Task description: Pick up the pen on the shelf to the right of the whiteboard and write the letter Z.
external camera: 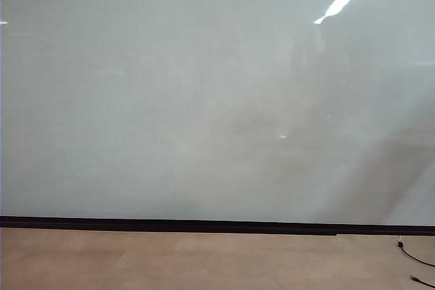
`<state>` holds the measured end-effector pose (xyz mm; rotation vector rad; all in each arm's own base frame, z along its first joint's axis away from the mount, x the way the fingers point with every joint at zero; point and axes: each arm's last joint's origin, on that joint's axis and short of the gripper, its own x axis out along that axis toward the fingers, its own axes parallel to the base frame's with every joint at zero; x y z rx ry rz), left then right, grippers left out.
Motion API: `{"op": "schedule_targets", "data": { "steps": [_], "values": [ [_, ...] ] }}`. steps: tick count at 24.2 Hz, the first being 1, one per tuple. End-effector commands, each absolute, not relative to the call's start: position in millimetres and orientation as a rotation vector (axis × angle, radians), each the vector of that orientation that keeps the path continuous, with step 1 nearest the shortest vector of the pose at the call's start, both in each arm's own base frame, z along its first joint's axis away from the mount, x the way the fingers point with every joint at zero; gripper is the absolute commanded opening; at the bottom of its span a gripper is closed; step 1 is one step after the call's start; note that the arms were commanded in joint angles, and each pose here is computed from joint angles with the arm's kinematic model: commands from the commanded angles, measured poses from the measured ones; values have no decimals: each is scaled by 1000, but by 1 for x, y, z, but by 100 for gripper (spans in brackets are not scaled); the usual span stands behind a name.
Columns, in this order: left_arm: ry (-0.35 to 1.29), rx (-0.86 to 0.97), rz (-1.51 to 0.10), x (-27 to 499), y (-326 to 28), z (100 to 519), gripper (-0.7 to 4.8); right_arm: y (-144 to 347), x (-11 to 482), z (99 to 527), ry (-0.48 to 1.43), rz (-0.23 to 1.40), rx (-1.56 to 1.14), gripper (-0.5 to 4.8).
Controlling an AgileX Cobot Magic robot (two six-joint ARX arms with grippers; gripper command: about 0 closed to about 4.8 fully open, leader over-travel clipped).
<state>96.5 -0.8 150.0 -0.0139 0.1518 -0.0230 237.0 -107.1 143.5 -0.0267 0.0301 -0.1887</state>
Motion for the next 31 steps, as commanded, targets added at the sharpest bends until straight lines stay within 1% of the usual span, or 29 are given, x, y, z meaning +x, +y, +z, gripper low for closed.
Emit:
{"op": "schedule_targets", "data": {
  "steps": [1, 11, 24, 26, 29, 30, 31],
  "values": [
    [138, -9, -24, 97, -1, 152, -5, -114, 246, 145, 10, -155, -18, 414],
    [138, -9, -24, 97, -1, 152, -5, -127, 277, 140, 3, -77, 28, 414],
    [139, -9, -24, 97, -1, 152, -4, -143, 276, 140, -1, -34, 26, 407],
    [139, -9, -24, 97, -1, 152, -4, -145, 276, 141, -5, -13, 24, 387],
    [139, -9, -24, 97, -1, 152, -4, -146, 277, 143, -11, -8, 25, 386],
    [138, -9, -24, 97, -1, 152, -4, -146, 278, 144, -14, 17, 34, 385],
    [138, -9, -24, 97, -1, 152, -4, -145, 279, 145, -17, 39, 45, 373]
  ]
}}
